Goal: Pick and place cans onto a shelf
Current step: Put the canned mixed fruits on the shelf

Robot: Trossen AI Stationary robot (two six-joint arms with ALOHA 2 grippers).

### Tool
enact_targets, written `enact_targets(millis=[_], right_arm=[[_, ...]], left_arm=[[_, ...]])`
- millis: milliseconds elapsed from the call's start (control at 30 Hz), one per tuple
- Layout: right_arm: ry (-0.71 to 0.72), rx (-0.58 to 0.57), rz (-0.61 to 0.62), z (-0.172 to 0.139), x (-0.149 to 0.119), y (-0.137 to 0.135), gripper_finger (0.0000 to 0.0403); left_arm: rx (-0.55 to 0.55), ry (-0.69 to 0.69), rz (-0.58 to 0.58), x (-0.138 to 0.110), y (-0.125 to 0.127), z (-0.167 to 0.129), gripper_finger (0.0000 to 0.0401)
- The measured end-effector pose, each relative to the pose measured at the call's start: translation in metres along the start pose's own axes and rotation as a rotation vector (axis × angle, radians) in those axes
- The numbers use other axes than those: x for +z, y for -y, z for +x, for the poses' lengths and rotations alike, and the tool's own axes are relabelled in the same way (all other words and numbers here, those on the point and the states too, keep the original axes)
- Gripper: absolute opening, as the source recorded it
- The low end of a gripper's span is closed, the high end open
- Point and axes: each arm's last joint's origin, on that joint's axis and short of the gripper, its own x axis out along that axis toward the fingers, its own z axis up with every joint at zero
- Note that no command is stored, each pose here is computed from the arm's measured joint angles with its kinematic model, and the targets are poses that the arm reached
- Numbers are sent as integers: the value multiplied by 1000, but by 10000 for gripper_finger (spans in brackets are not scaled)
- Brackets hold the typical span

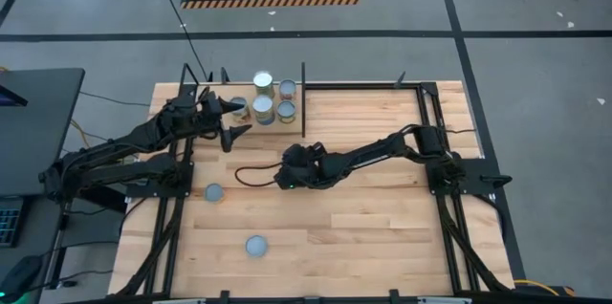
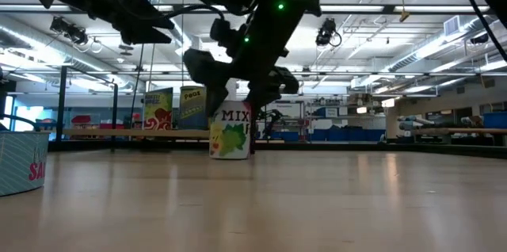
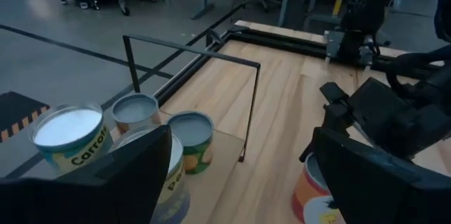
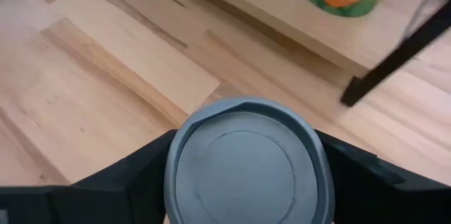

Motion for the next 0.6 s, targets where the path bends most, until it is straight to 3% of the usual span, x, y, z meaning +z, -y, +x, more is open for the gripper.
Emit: enact_targets(millis=[233, 400, 600], right_arm=[[19, 29, -19, -10, 10, 1, 388], [50, 29, -153, -47, 17, 1, 379], [17, -161, -332, -69, 2, 18, 373]], left_arm=[[-61, -16, 12, -2, 10, 0, 348], [-174, -57, -28, -18, 31, 3, 348], [-283, -43, -69, -54, 65, 2, 348]])
